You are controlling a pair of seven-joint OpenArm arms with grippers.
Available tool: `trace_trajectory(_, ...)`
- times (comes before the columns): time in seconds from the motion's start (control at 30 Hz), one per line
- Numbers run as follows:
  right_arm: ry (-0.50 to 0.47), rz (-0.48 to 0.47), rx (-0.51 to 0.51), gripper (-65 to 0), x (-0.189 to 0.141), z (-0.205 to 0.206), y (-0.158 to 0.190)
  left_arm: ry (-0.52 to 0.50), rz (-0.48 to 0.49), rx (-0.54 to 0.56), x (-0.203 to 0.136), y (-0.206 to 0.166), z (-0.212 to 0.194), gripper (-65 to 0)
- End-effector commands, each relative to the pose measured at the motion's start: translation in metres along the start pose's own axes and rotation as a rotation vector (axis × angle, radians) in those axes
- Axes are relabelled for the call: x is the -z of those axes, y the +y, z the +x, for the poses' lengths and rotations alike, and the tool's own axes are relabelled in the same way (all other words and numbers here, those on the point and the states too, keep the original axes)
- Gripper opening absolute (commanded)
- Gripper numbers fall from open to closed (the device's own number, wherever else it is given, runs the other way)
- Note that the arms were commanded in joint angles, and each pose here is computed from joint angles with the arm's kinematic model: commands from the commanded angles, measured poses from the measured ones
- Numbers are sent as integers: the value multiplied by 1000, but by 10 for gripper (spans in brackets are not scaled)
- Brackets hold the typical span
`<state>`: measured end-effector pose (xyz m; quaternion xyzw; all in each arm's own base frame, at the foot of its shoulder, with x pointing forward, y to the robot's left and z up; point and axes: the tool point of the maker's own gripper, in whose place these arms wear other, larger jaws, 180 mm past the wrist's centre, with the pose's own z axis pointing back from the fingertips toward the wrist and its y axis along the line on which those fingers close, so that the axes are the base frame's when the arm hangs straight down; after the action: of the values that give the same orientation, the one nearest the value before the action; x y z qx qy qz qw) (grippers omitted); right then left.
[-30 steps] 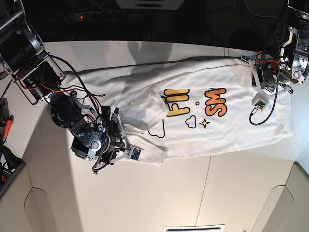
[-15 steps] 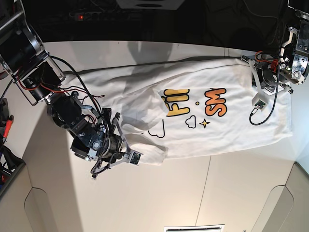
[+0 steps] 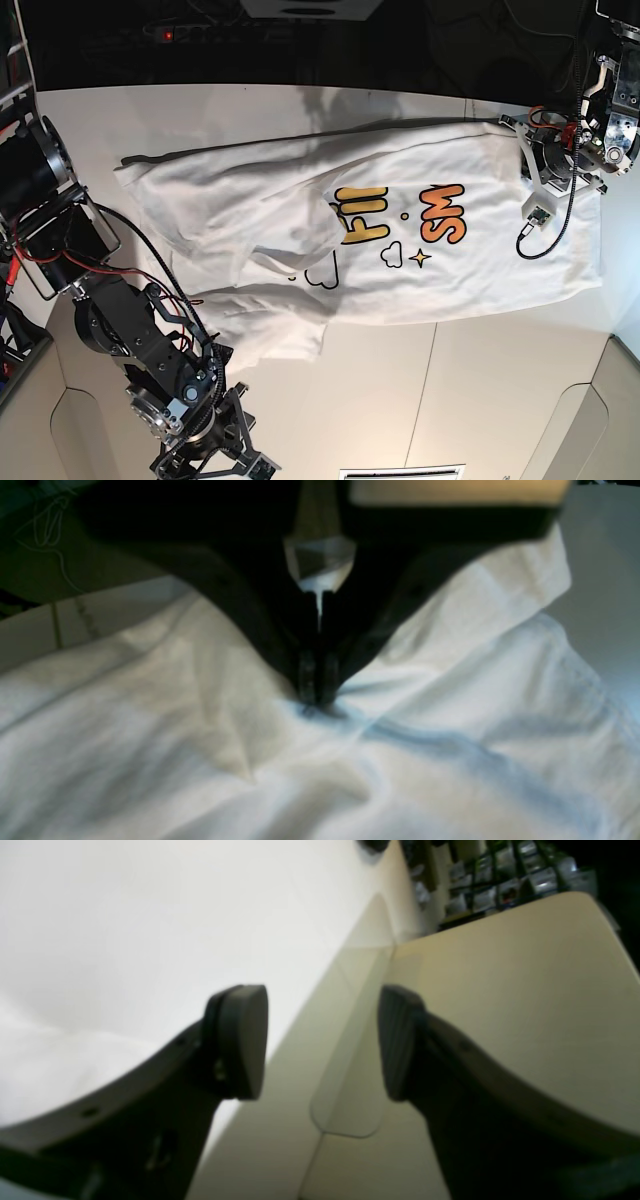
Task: Layout the t-shirt on the table in an organized manner, then fold the t-shirt properly
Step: 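Drag the hem with the right gripper to spread the shirt flat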
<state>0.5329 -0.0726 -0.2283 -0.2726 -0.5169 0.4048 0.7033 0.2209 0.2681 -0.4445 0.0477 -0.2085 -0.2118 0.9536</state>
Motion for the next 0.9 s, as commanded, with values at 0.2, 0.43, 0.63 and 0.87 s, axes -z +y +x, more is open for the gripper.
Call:
trace_trajectory(0.2,27,-26,9,-307,-2,-5,-6,-29,20,11,-5,10,10,-650)
trace_trajectory(0.43,173,-77,219,-403,-7,-65,-4,-28,12,20,-5,8,9,-650)
trace_trajectory(0.63,256,157,763,-269,1,-129,16,-29,9,23,-5,7,10,-650)
trace_trajectory(0.87,261,470,1287,-268,11,-149,64,-33,-9,41,-5,4,10,-650)
